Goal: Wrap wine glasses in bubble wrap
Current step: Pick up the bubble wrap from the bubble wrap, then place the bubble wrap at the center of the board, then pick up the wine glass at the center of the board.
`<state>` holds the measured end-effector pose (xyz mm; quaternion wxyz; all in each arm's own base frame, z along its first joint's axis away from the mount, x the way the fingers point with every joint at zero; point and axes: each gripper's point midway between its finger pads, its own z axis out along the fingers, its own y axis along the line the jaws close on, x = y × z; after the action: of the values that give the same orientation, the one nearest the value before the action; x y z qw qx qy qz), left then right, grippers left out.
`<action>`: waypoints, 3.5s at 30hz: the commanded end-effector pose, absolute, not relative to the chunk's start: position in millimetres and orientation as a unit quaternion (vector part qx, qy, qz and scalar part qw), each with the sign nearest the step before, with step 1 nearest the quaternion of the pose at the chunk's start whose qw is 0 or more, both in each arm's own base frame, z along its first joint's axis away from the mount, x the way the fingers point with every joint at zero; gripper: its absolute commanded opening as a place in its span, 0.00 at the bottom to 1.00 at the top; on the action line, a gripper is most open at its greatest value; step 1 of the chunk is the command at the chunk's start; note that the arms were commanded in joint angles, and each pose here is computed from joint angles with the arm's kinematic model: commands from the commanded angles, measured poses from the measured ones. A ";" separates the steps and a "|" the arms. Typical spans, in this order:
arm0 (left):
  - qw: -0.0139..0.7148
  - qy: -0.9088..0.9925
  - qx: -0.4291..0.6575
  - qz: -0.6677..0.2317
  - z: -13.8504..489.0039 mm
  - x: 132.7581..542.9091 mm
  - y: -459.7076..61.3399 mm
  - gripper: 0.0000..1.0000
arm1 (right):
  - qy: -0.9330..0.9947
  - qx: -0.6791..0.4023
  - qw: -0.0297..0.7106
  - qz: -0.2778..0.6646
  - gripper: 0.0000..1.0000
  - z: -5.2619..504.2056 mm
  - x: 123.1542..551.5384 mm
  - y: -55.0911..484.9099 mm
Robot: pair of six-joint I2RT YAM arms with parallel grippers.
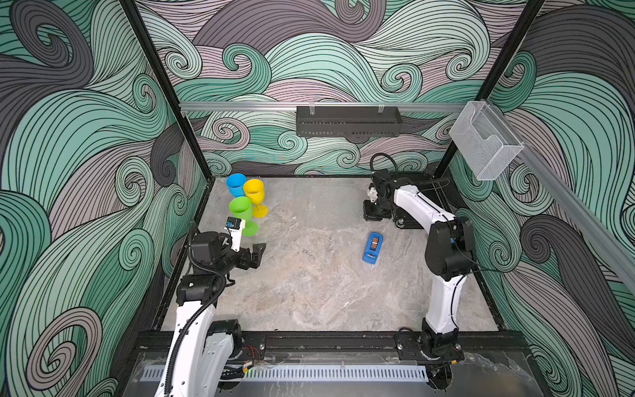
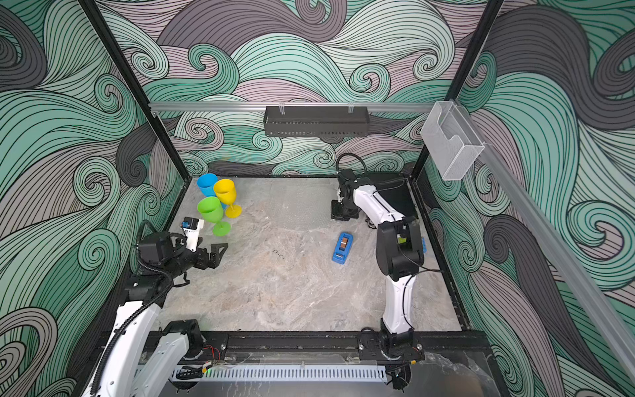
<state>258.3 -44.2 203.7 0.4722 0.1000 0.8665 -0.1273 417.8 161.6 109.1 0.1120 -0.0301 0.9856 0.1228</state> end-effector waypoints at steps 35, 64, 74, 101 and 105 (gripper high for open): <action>0.438 0.892 0.095 -0.062 242.0 296.3 -30.3 0.88 | 0.985 0.054 0.094 0.134 0.00 66.5 210.3 213.3; 0.331 0.934 0.135 -0.014 226.3 366.5 -14.7 0.67 | 0.992 -0.081 0.057 0.081 0.32 54.9 198.7 218.1; 0.256 0.956 0.143 -0.024 201.8 405.4 -15.1 0.51 | 0.985 -0.109 0.091 0.098 0.68 99.4 195.3 209.7; 0.272 0.943 0.157 -0.107 231.2 327.2 -55.5 0.00 | 0.918 -0.279 0.227 0.166 0.80 198.7 198.0 211.3; 0.287 0.921 0.185 -0.190 257.5 296.7 -85.1 0.00 | 0.886 -0.321 0.258 0.213 0.76 211.5 197.6 235.8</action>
<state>316.8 -57.6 245.1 0.2951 0.1674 0.9343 -0.1096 199.8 217.4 198.8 0.2353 -0.2743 0.9153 0.1776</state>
